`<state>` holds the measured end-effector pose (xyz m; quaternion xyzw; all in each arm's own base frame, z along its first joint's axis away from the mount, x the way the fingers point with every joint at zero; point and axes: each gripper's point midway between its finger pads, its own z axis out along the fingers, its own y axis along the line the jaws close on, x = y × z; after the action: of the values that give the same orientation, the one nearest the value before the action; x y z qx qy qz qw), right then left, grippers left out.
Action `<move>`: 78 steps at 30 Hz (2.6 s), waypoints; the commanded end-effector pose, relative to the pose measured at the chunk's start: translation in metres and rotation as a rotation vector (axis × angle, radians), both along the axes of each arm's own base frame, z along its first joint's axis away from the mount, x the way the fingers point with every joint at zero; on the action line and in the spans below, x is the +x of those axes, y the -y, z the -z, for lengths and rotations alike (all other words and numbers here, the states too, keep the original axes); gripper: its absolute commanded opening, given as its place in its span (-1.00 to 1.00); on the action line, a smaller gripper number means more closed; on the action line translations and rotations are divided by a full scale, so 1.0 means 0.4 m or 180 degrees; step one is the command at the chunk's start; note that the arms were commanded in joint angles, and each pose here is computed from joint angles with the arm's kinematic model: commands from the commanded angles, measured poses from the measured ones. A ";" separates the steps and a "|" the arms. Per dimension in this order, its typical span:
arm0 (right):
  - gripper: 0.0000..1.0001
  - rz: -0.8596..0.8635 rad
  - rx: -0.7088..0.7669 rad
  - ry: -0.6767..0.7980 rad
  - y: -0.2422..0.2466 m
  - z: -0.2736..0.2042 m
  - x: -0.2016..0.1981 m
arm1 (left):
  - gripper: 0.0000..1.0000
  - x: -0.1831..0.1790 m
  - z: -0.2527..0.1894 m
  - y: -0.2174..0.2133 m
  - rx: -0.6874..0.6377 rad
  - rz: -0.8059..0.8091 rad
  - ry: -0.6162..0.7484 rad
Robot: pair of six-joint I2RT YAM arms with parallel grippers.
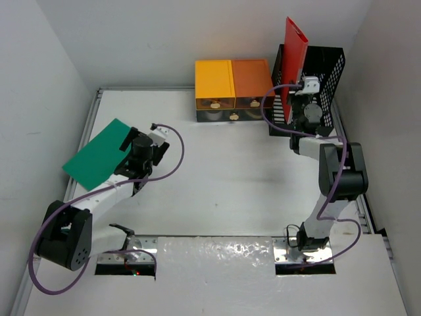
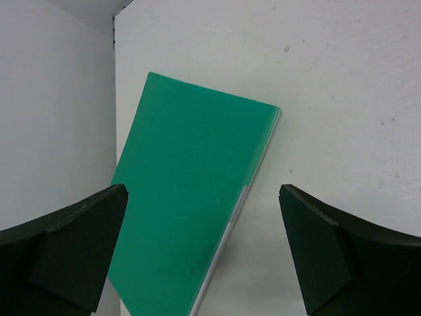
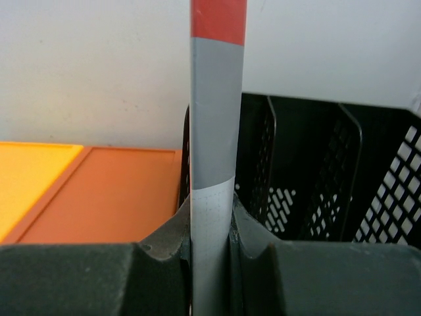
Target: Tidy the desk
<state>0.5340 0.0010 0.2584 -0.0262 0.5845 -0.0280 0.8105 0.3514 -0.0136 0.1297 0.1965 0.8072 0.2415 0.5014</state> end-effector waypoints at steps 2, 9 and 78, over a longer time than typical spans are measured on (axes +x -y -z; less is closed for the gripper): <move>-1.00 -0.0002 0.0076 0.0878 0.004 -0.151 -0.037 | 0.99 0.015 -0.030 -0.022 0.0034 -0.0109 0.0186; -1.00 0.0008 0.0087 0.0946 0.006 -0.114 -0.023 | 0.99 0.015 -0.026 -0.022 0.0048 -0.0094 0.0176; -1.00 -0.0138 0.0452 0.0511 0.132 -0.365 0.016 | 0.99 0.015 -0.002 -0.025 0.0110 -0.0020 0.0047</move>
<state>0.5706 -0.0459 0.3434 0.0185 0.5960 0.0624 0.8003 0.3512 -0.0051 0.1200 0.2092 0.8071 0.2584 0.4879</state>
